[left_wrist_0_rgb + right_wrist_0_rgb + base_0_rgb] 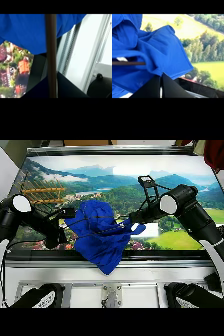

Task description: Fold the clothes and pants, and hang the long-sleeved shirts on hangers.

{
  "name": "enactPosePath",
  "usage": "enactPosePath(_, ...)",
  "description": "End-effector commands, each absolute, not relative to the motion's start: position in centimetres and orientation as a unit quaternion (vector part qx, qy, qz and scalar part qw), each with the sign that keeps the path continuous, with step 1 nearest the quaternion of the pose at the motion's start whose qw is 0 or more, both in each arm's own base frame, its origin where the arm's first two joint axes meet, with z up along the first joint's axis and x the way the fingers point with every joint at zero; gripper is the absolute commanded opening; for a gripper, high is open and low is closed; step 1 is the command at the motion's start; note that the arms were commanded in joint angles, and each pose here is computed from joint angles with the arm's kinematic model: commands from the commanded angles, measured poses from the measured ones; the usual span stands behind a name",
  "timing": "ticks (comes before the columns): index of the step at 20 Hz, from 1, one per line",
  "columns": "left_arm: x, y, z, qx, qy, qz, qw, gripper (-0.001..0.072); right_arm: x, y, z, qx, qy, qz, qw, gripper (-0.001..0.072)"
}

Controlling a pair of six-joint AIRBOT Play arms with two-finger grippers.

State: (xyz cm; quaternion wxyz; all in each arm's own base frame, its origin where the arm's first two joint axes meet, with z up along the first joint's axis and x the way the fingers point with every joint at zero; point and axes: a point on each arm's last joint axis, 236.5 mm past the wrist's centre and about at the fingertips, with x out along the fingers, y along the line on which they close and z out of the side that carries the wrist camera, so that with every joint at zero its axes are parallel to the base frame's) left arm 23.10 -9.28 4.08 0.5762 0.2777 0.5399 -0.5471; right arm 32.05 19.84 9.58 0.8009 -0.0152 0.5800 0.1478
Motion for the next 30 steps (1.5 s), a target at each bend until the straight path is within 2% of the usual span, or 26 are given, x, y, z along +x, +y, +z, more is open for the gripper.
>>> enactPosePath(1,23.4,-10.2,3.8,0.258,0.535,-0.561,0.577,0.001,32.0,19.9,9.4,-0.016,0.582,0.148,0.8,0.001)
enactPosePath(19,23.2,-10.2,3.7,0.259,0.537,-0.561,0.574,0.0009,33.4,19.7,11.6,-0.043,0.55,0.159,0.819,0.0009)
enactPosePath(23,24.0,-11.8,3.5,0.285,0.514,-0.565,0.578,0.0009,32.7,21.1,11.9,-0.034,0.553,0.194,0.81,0.0009)
enactPosePath(26,25.7,-13.5,3.2,0.31,0.483,-0.559,0.599,0.001,31.9,22.4,12.2,-0.021,0.556,0.219,0.801,0.0009)
enactPosePath(30,25.0,-14.8,1.7,0.306,0.496,-0.581,0.567,0.001,32.3,22.9,14.2,-0.013,0.536,0.229,0.812,0.0009)
